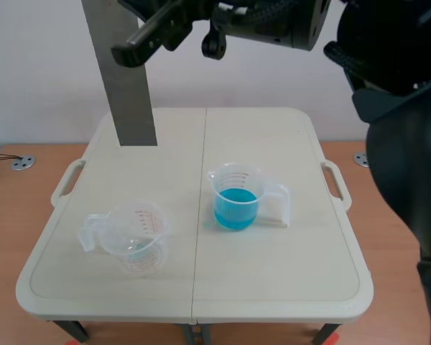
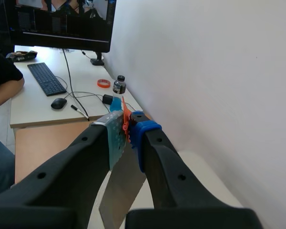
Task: Hold the metal plate by the orange handle, dip it into the blue solution, take it out and point at it, then put the plate back in the beaker on the left.
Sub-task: 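Put the plate into the left beaker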
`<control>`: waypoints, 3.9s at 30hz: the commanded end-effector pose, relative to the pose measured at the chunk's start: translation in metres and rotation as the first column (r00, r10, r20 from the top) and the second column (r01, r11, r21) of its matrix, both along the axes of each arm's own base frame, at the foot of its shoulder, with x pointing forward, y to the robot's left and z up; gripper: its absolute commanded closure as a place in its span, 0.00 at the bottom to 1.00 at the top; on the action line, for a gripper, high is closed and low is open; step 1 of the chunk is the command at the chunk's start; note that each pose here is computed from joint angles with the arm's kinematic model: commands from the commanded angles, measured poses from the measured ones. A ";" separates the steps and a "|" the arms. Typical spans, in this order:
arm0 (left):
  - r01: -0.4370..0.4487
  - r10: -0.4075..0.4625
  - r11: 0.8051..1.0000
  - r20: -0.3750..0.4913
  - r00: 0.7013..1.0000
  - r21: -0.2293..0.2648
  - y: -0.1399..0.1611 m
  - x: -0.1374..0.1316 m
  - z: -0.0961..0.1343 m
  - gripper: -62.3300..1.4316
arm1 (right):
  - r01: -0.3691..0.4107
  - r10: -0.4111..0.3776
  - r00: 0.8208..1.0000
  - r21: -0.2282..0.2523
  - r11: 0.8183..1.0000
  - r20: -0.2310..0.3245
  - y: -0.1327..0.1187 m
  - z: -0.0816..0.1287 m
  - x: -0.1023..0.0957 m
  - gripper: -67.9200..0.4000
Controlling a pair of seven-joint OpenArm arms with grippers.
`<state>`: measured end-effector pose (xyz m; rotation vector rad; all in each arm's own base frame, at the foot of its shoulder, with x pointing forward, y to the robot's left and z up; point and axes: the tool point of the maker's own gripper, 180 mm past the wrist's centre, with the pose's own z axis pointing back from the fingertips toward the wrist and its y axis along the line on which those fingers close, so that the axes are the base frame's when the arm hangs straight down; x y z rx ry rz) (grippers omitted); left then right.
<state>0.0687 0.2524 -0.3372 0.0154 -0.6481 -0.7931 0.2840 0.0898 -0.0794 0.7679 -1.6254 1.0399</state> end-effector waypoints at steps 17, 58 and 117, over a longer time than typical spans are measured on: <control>-0.009 0.009 1.000 -0.030 0.999 0.013 0.008 -0.010 -0.006 0.96 | -0.083 0.083 0.996 0.011 0.997 -0.028 0.031 -0.003 -0.012 0.97; -0.047 0.046 0.999 -0.042 0.998 -0.006 0.005 -0.017 -0.008 0.96 | -0.102 0.085 0.965 -0.056 0.993 -0.248 0.042 -0.078 0.006 0.97; -0.053 0.051 0.998 -0.062 0.997 -0.026 0.001 -0.021 -0.010 0.96 | -0.130 0.018 0.870 -0.193 0.973 -0.493 0.043 -0.192 0.008 0.72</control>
